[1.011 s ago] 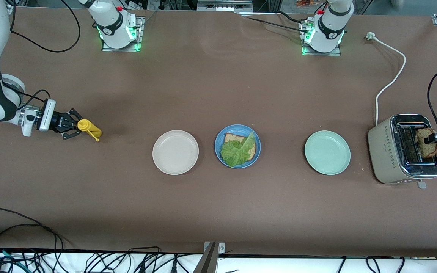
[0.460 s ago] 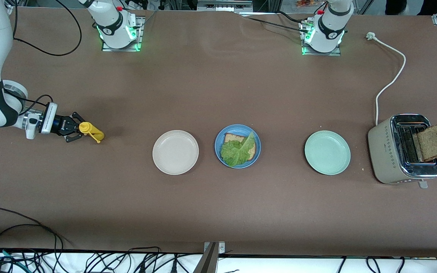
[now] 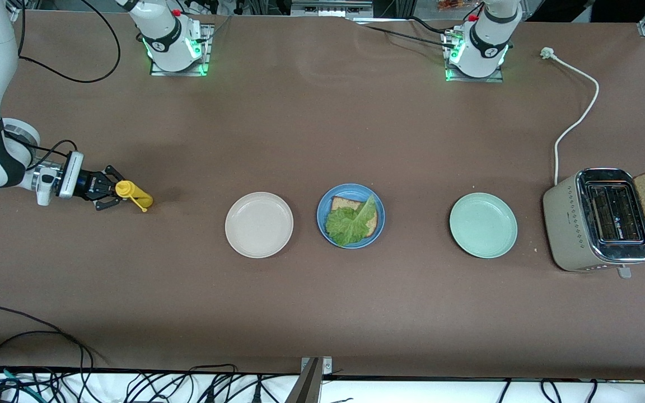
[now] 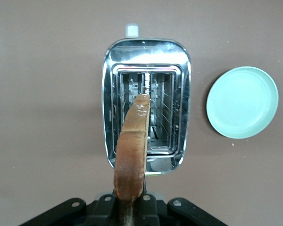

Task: Make sandwich in blue plate with both arms
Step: 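Set down the bottle with the right gripper while the left gripper grasps toast, then lift the toast from the toaster with the left gripper toward the blue plate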

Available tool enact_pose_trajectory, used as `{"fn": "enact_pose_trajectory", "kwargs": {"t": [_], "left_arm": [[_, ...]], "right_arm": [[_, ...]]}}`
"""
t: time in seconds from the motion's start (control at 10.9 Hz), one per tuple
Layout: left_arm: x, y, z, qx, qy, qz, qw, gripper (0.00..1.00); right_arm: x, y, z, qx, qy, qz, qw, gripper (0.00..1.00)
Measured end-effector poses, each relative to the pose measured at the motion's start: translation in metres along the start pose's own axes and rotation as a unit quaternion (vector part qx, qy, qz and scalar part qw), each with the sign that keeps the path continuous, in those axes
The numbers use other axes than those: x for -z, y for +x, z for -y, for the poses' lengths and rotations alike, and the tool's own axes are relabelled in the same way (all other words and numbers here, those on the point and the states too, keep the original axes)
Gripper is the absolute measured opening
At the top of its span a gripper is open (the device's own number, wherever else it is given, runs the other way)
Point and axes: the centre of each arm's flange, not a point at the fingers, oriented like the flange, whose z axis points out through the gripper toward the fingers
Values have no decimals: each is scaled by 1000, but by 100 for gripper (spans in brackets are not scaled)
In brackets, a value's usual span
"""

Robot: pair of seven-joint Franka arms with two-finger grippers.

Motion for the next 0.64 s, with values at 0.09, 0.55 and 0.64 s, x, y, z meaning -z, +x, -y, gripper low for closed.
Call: {"fn": "enact_pose_trajectory", "kwargs": {"t": [0.09,0.55,0.64], "left_arm": [[8,0,-8,-7,-2,0,1000,11],[19,17,-95,88,-97,-5,991,11],[19,22,-121,106,-111,1,988,11]], "right_arm": [[0,-1,0,-1,0,-1,1000,28],[1,-1,-2,-1,-3,-4,1000,96],[4,0,-4,1,-6,-4,1000,100]]}}
